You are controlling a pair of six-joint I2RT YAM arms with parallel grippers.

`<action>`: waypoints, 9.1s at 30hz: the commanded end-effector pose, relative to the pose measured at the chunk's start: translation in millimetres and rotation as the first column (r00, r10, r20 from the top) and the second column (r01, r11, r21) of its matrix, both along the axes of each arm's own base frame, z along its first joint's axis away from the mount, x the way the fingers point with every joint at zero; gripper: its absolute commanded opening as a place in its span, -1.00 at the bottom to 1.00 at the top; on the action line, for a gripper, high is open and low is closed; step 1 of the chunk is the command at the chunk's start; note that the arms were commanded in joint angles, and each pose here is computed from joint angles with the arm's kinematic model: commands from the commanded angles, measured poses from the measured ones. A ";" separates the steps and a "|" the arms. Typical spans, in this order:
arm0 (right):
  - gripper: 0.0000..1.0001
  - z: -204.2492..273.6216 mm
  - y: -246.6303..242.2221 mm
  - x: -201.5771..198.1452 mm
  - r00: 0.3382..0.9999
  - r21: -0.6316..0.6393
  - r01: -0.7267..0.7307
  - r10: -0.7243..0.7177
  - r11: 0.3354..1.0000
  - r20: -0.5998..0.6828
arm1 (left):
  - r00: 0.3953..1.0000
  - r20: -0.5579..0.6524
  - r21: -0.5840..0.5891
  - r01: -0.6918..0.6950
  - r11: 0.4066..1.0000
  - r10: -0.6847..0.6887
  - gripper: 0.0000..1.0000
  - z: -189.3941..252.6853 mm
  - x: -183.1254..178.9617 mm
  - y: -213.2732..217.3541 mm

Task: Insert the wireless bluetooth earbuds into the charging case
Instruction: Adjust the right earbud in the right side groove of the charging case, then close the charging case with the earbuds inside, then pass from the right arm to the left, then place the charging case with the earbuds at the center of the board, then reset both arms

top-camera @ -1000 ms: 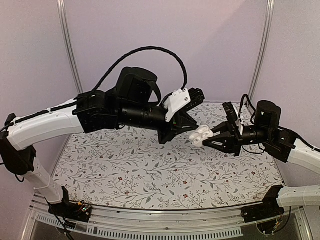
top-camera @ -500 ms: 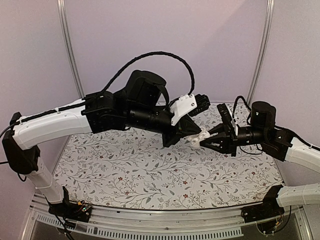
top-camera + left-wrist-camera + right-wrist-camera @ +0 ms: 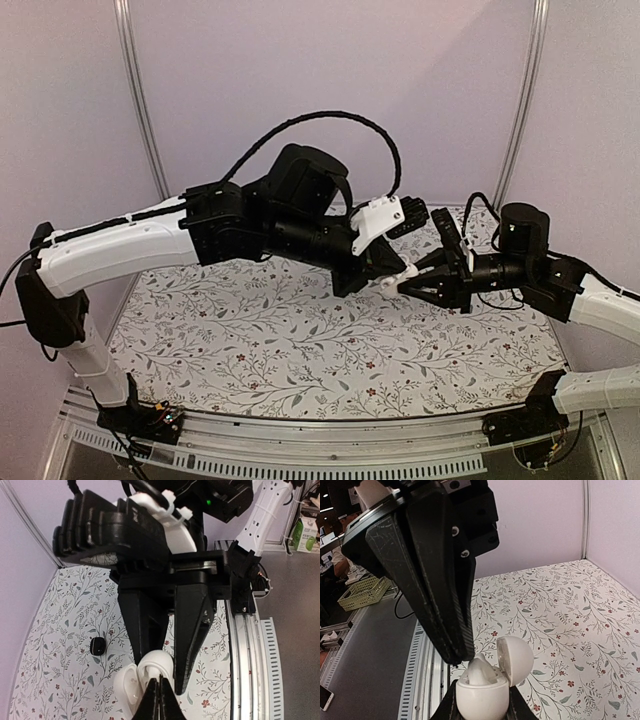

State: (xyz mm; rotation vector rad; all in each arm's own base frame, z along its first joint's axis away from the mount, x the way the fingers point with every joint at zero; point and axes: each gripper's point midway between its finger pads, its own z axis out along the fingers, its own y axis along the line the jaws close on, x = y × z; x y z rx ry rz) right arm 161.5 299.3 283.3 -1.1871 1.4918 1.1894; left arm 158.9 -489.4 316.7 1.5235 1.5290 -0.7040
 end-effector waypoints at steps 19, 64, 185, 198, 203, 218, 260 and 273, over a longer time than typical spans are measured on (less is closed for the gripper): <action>-1.00 20.7 3.1 -1.1 0.999 0.028 -0.004 0.003 1.000 0.035 | 0.999 -0.001 0.052 -0.046 0.998 0.046 -0.87 -12.0 10.8 -3.5; -1.00 62.7 -9.6 -20.2 0.985 0.161 -0.042 0.013 0.986 0.173 | 0.993 -0.113 -0.037 0.036 0.999 -0.040 -1.00 -21.1 -11.3 -17.1; -0.35 1.9 3.8 36.5 0.926 0.094 0.244 -0.203 0.965 -0.319 | 0.851 0.408 -0.052 -0.338 0.940 0.329 -0.39 -27.5 51.3 3.1; 0.98 -22.5 -41.4 79.5 0.838 0.043 0.481 -0.445 0.876 -0.317 | 0.956 0.069 0.060 -0.289 0.955 0.285 -0.50 -120.0 81.6 26.7; 0.98 -34.8 -67.3 93.3 0.780 0.028 0.572 -0.533 0.820 -0.327 | 0.943 -0.069 0.151 -0.312 0.938 0.325 -0.51 -172.5 109.3 35.3; 0.98 -48.4 -76.4 94.3 0.772 0.003 0.580 -0.549 0.814 -0.320 | 0.869 -0.238 0.372 -0.330 0.868 0.433 -0.48 -268.0 180.2 32.6; 0.98 -19.9 -115.5 127.4 0.733 0.055 0.663 -0.633 0.746 -0.250 | 0.508 -0.501 -0.113 -0.841 0.529 0.701 0.99 -76.4 203.6 278.3; 0.98 -97.2 -145.3 134.1 0.620 -0.020 0.730 -0.675 0.683 -0.401 | 0.230 -0.516 -0.078 -0.972 0.222 0.825 0.99 -124.4 172.3 358.8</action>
